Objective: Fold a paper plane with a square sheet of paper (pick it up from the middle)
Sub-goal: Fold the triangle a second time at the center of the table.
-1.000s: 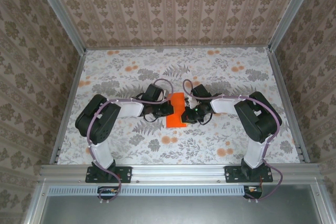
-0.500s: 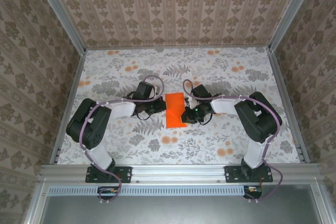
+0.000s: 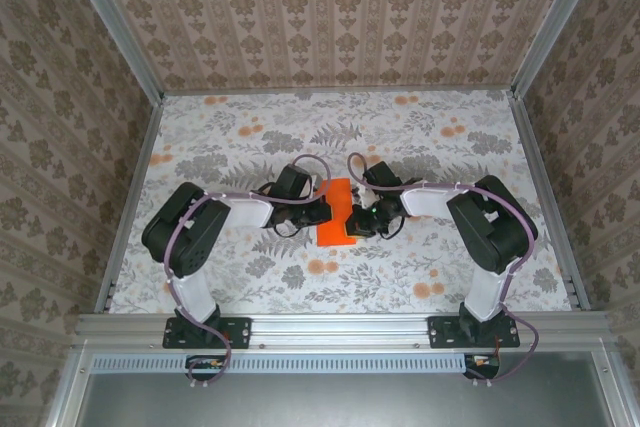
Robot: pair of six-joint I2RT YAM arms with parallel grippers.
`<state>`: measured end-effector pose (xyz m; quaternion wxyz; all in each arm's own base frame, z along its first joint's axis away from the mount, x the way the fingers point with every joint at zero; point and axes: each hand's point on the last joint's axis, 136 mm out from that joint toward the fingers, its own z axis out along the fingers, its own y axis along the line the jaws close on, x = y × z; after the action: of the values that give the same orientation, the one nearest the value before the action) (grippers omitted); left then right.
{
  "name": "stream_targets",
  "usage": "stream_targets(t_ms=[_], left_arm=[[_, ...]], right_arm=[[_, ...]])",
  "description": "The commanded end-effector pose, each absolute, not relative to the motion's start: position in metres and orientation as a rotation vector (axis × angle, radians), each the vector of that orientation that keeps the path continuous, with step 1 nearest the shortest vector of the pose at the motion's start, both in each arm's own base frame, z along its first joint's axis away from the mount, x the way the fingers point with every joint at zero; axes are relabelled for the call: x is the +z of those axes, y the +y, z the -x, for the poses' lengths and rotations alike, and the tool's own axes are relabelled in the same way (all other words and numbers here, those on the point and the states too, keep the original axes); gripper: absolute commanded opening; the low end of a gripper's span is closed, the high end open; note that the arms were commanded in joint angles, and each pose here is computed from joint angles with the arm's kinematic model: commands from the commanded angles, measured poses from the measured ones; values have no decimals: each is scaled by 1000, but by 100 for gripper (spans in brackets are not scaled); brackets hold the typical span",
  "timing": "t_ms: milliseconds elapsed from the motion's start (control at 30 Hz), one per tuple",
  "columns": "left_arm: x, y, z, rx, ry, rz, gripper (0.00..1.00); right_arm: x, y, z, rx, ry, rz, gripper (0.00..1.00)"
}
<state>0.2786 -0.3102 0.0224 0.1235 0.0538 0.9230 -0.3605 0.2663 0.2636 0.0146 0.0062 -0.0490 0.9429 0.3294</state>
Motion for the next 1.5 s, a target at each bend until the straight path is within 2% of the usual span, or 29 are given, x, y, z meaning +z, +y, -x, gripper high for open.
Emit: stream_targets(t_ms=[0,400,767,900,1033,1100,1233,1333,1467], left_arm=[[10,-302,-273,-998,2729,-157,0],[-1,-290,-266,-916,2771,-151,0],[-17,-275,-258,-812,2853,-110,0],[-12,-280,-261,-844,2835,-120,0],[10,-293,-271,-916,2777,-139,0],[29,-303,-280,-972,2736,-133,6],[68,-314,-297,-1102,2660,-60,28],[85,-309,-305,-1140,2621,-4,48],[93,-289,-310,-1132,2598,83,67]], right_arm=[[29,268,-258,1031,2981,171,0],[13,277,-273,974,3000,151,0],[-5,239,-223,887,3092,123,0],[3,230,-216,907,3066,81,0],[34,236,-239,955,2929,50,1],[51,237,-256,954,2854,27,8],[70,233,-290,942,2752,-53,34],[75,238,-308,969,2720,-35,43],[70,252,-322,1021,2724,80,45]])
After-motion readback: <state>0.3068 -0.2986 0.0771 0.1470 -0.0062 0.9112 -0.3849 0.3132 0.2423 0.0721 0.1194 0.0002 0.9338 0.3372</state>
